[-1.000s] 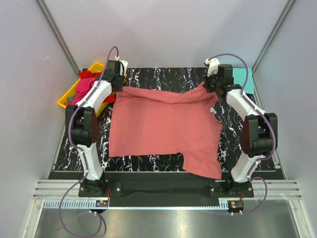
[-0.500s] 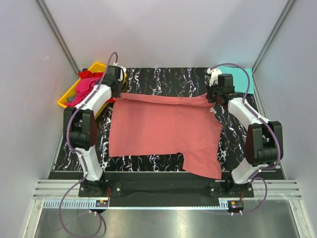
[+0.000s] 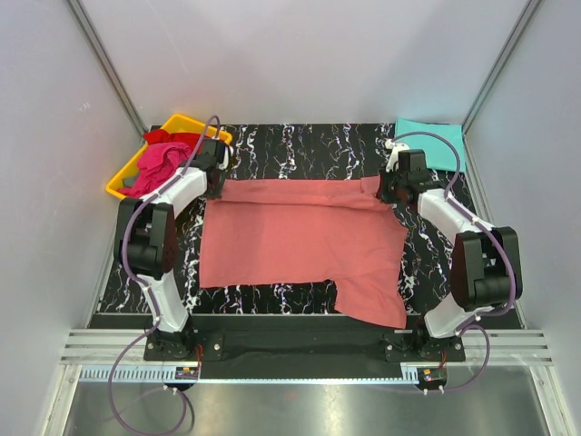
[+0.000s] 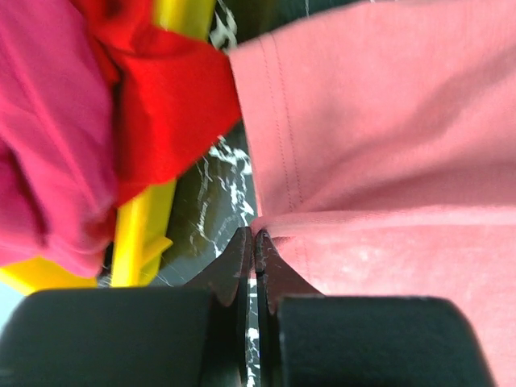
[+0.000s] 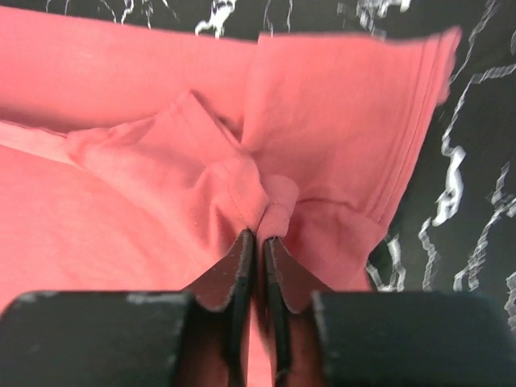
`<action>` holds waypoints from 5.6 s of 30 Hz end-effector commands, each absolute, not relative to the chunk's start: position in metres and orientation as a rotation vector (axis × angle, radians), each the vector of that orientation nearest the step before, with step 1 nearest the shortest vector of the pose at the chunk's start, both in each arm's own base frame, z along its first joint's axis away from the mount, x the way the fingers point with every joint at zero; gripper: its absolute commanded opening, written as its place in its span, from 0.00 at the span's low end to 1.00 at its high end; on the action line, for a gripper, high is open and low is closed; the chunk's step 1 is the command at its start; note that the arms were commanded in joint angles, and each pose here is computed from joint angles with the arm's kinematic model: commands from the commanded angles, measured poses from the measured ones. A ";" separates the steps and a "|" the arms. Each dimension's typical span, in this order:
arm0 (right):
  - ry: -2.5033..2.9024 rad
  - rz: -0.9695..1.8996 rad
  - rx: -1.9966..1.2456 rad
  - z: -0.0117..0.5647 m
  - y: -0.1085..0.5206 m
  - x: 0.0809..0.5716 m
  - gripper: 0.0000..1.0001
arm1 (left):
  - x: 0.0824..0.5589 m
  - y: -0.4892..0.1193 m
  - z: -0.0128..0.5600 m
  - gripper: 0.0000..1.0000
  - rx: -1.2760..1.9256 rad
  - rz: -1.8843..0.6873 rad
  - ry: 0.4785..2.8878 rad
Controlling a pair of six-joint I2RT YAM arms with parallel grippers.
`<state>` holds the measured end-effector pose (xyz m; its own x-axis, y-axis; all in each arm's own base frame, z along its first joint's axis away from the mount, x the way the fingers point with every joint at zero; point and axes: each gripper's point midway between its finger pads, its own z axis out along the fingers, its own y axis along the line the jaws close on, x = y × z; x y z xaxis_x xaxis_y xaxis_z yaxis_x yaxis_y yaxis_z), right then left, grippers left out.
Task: Fold and stack the t-shirts
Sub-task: Fold the tshirt
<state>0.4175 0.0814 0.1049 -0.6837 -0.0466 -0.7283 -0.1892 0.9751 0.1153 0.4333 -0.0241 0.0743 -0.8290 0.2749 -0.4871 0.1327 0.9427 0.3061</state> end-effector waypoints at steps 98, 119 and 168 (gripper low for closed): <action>2.548 0.700 -0.572 0.091 0.208 0.419 0.00 | 0.409 -0.123 0.127 0.53 -0.044 -0.514 2.487; 2.448 0.473 -0.047 0.143 0.131 0.409 0.38 | 0.444 -0.139 0.142 0.53 -0.032 -0.595 2.418; 2.527 0.069 0.382 0.047 0.115 0.303 0.00 | 0.337 -0.402 0.078 0.56 0.172 -0.989 2.469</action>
